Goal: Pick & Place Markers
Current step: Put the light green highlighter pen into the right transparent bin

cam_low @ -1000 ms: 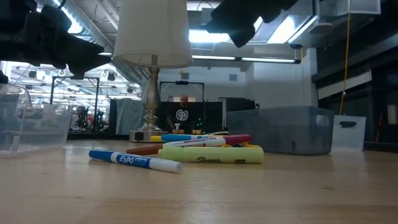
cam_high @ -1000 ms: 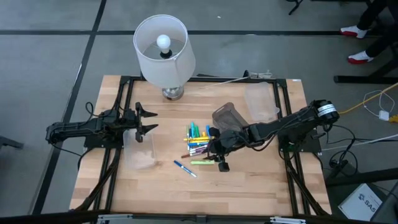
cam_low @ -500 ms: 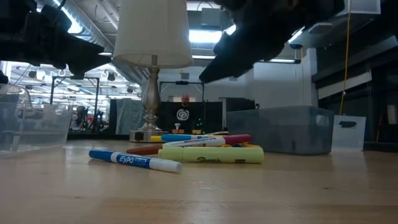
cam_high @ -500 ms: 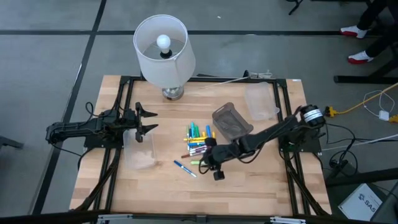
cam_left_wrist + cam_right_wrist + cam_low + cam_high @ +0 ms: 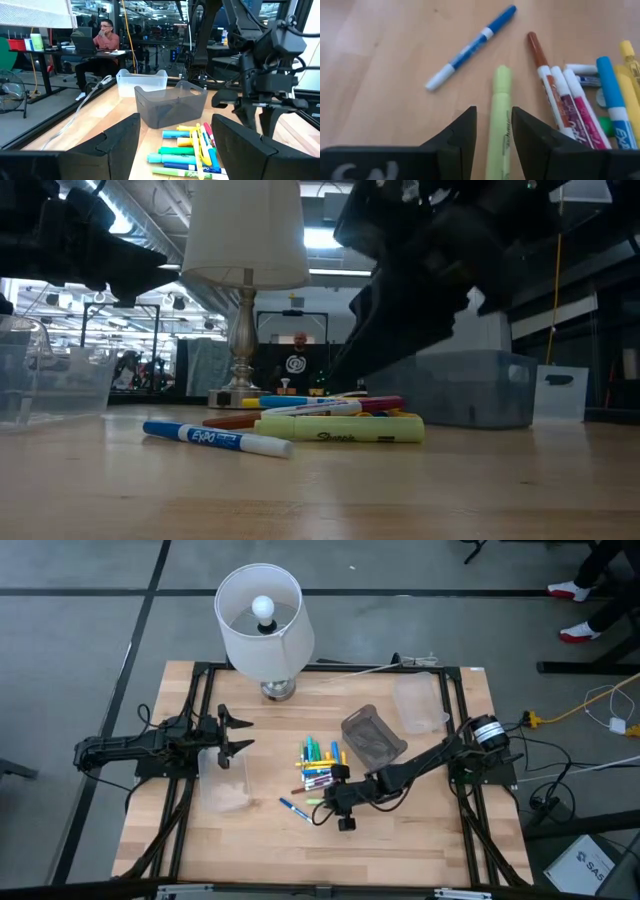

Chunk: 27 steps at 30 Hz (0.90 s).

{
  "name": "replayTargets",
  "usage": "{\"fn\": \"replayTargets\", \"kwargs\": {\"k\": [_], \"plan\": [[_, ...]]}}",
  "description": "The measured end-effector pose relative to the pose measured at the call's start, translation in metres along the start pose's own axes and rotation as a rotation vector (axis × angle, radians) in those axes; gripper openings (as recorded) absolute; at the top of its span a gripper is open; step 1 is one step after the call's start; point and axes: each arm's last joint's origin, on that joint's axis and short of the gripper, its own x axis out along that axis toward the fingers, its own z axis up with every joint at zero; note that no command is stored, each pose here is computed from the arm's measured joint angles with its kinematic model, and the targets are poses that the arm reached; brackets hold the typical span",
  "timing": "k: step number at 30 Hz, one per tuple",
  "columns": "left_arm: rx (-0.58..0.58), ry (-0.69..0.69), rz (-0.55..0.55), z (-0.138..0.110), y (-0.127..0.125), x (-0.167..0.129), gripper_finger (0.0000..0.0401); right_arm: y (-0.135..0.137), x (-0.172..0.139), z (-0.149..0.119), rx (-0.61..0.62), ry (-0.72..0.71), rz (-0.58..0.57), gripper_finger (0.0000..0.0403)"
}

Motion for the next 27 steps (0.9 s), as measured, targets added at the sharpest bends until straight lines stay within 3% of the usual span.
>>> {"fn": "replayTargets", "kwargs": {"k": [27], "plan": [[0.000,0.000,0.000,0.000,0.000,0.000,0.0242,0.002,0.023,-0.020,0.046,0.086,-0.016,0.0122]]}}
